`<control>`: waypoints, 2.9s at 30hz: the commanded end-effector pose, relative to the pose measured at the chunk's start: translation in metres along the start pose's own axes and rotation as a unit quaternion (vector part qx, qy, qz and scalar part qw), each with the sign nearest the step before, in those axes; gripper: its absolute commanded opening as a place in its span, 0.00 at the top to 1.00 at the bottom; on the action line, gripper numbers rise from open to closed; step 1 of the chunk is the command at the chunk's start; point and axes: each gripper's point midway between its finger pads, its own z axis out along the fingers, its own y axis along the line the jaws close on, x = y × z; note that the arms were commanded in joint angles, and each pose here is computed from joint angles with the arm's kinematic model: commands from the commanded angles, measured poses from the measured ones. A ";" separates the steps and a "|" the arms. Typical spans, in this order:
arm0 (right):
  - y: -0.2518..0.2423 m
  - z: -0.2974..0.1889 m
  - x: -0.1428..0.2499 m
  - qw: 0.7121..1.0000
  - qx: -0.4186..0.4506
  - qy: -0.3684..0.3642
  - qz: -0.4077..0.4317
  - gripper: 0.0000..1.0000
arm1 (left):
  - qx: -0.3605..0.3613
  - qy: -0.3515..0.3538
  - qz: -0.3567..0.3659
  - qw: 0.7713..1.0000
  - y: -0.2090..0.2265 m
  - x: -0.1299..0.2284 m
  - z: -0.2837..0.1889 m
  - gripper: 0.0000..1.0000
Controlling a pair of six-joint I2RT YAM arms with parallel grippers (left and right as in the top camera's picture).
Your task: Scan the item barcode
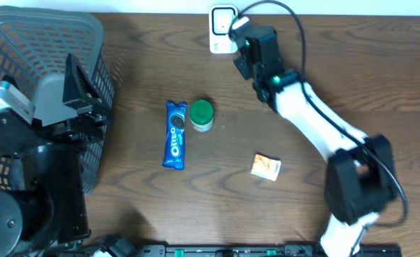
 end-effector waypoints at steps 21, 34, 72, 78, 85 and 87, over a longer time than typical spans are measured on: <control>-0.002 0.139 -0.017 0.927 0.185 0.099 -0.310 0.99 | -0.012 0.020 0.038 0.999 0.006 0.012 0.000 0.11; -0.088 0.058 -0.035 0.904 0.261 0.185 -0.285 0.99 | -0.011 0.018 0.036 0.999 0.005 0.012 0.000 0.11; -0.308 -0.174 0.463 0.684 0.210 0.542 0.442 0.01 | -0.010 -0.035 0.026 0.999 0.004 -0.021 -0.001 0.11; -0.314 -0.165 0.424 0.725 0.181 0.489 0.449 0.01 | -0.042 -0.056 0.066 0.995 0.026 -0.035 -0.007 0.11; -0.318 -0.160 0.304 0.809 0.121 0.335 0.467 0.01 | -0.124 -0.106 0.035 0.986 0.088 -0.050 -0.037 0.11; -0.315 -0.164 0.272 0.828 0.107 0.299 0.461 0.01 | -0.109 -0.114 0.044 0.987 0.092 -0.048 -0.048 0.10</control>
